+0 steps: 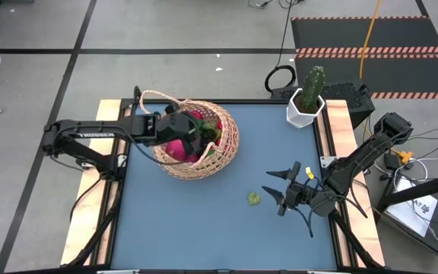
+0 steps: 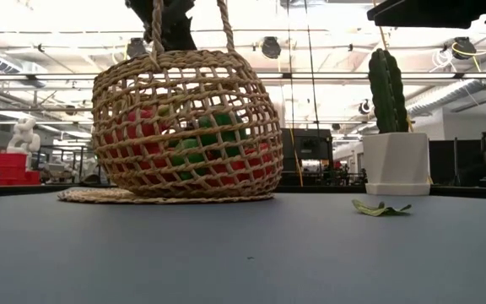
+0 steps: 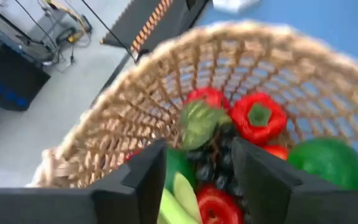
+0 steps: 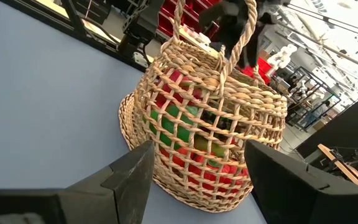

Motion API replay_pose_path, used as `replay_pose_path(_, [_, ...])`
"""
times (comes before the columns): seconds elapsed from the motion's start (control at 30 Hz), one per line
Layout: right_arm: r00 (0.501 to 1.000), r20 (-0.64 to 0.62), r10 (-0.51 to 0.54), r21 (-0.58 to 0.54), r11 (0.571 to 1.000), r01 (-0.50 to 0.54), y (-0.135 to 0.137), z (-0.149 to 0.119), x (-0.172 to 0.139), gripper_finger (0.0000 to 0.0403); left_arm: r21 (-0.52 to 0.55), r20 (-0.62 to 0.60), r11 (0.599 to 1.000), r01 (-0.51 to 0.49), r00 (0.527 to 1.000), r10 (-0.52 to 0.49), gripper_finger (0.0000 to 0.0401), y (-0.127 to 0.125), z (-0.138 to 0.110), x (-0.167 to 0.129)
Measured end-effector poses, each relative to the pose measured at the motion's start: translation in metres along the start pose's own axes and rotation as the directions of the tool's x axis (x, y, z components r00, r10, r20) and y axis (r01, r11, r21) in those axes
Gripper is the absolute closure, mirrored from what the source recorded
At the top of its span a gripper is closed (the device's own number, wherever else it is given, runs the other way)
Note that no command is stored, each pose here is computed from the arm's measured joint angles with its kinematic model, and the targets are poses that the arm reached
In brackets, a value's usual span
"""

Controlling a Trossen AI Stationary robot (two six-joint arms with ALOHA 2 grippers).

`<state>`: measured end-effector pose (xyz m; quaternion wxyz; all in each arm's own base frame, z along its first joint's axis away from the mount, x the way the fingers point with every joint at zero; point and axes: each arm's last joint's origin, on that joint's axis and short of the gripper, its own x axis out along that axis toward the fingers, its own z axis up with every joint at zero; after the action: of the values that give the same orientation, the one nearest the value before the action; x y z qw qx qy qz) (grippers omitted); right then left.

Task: Build produce basket
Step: Return to Home Position

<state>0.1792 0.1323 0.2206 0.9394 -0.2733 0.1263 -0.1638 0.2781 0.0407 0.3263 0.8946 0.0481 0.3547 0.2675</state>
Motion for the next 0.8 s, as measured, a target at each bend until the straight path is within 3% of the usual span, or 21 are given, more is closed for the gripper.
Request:
replay_pose_path(0.2, [1.0, -0.002, 0.001, -0.004, 1.0, -0.001, 0.0, 0.0, 0.0, 0.016, -0.078, 0.097, 0.997, 0.023, 0.995, -0.015, 0.02, 0.011, 0.004, -0.03])
replay_pose_path(0.37, [1.0, 0.005, -0.001, 0.021, 1.0, 0.001, 0.0, 0.001, 0.0, 0.016, -0.145, 0.211, 0.986, 0.085, 0.976, -0.053, 0.0224, 0.019, 0.002, -0.071])
replay_pose_path(0.5, [0.999, 0.046, -0.012, 0.088, 0.996, 0.008, -0.003, 0.008, -0.001, 0.0167, -0.114, 0.311, 0.987, 0.113, 0.948, -0.072, 0.0265, 0.009, -0.007, -0.106])
replay_pose_path(0.6, [0.994, 0.098, 0.042, 0.119, 0.991, -0.053, -0.007, 0.014, -0.003, 0.018, -0.059, 0.376, 0.993, 0.105, 0.924, -0.075, 0.03, -0.006, -0.022, -0.124])
replay_pose_path(0.8, [0.983, 0.16, 0.088, 0.175, 0.978, -0.116, -0.019, 0.021, -0.011, 0.0221, 0.048, 0.463, 0.987, 0.151, 0.873, -0.156, 0.0355, -0.035, -0.057, -0.133])
